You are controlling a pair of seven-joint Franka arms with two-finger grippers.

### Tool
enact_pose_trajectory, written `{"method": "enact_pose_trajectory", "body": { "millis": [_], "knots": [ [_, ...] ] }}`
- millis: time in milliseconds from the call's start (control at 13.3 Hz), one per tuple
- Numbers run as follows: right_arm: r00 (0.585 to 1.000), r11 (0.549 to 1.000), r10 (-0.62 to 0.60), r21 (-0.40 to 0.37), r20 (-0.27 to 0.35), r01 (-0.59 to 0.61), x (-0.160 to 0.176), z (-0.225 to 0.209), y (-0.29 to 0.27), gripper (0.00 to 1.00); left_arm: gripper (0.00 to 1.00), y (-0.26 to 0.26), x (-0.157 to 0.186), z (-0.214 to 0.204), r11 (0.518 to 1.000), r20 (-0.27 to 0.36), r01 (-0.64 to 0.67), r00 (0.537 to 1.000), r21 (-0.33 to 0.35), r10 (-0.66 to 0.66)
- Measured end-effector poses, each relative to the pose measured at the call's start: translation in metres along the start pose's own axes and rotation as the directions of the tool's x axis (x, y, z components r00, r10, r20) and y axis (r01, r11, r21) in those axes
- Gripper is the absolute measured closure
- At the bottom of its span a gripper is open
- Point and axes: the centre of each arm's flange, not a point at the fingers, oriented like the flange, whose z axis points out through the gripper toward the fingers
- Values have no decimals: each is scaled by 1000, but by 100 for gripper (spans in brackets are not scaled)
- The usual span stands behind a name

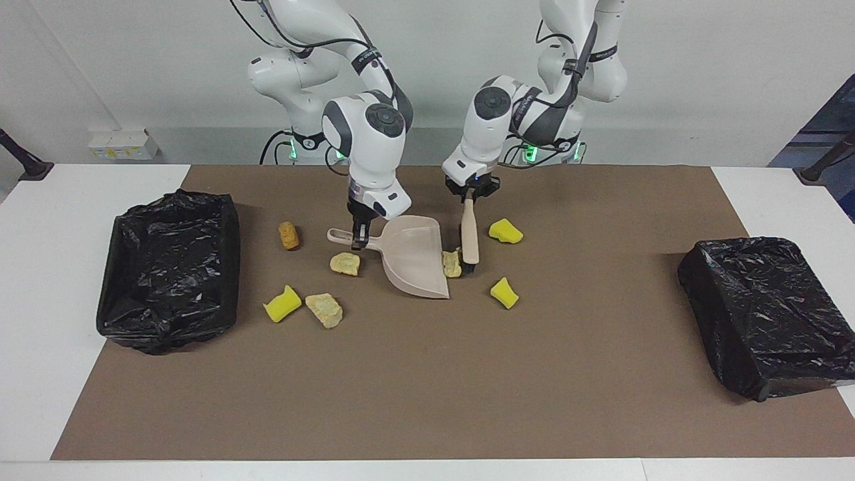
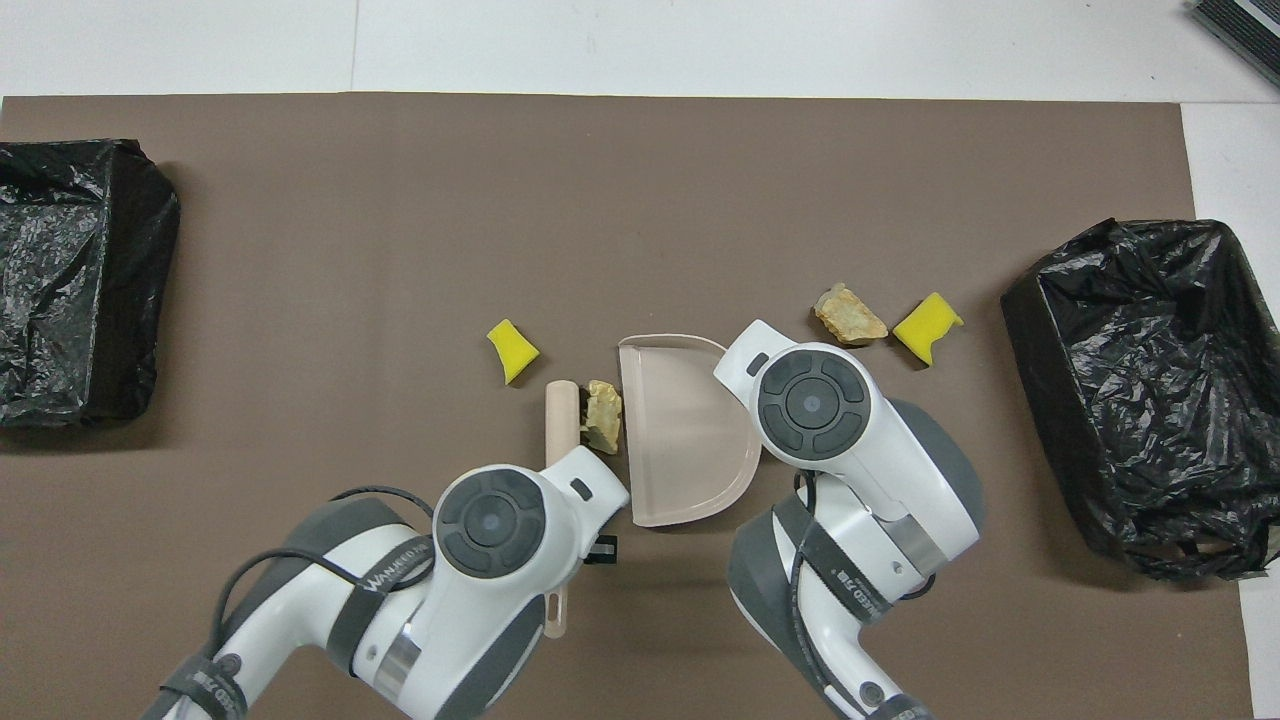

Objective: Sweep and dump trash in bin
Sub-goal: 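Sweep the bread and sponge pieces into the dustpan with the left gripper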

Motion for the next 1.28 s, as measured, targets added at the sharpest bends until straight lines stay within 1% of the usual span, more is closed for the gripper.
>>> {"method": "enact_pose_trajectory", "body": {
  "millis": [75,226,376,452,527,602,753,828,903,1054,1205,1280],
  "knots": [
    [1000,1000,0,0,0,0,0,0,0,67,74,5,-3,-10,1000,16,-10,1000,8,10],
    [1000,1000,0,1,0,0,0,0,0,67,74,-4,-5,-44,1000,54,-1,999,22,0],
    [1000,1000,1,1,0,-1,0,1,0,67,74,-34,-10,-77,999,94,32,995,35,-35],
    [1000,1000,1,1,0,-1,0,1,0,67,74,-50,-15,-87,998,125,44,991,48,-50],
    [1000,1000,1,1,0,-1,0,1,0,67,74,-64,-22,-91,996,154,57,986,62,-66],
    [1000,1000,1,1,1,-1,0,1,0,67,74,-76,-26,-88,995,168,75,982,70,-86],
    [1000,1000,1,2,1,-1,0,1,0,67,74,-104,-30,-65,987,202,124,969,106,-144],
    [1000,1000,2,2,1,-2,0,1,0,67,74,-113,-30,-50,978,208,165,960,125,-189],
    [1000,1000,2,3,1,-2,0,2,0,67,74,-119,-29,-34,963,189,234,948,133,-256],
    [1000,1000,2,4,2,-2,-1,2,1,67,74,-137,-21,-8,916,139,382,907,125,-397],
    [1000,1000,2,4,2,-2,-1,2,1,67,74,-148,-15,8,884,112,455,878,111,-466],
    [1000,1000,2,4,2,-2,-1,2,1,67,74,-147,-8,12,874,84,478,871,88,-485]
  ]
}}
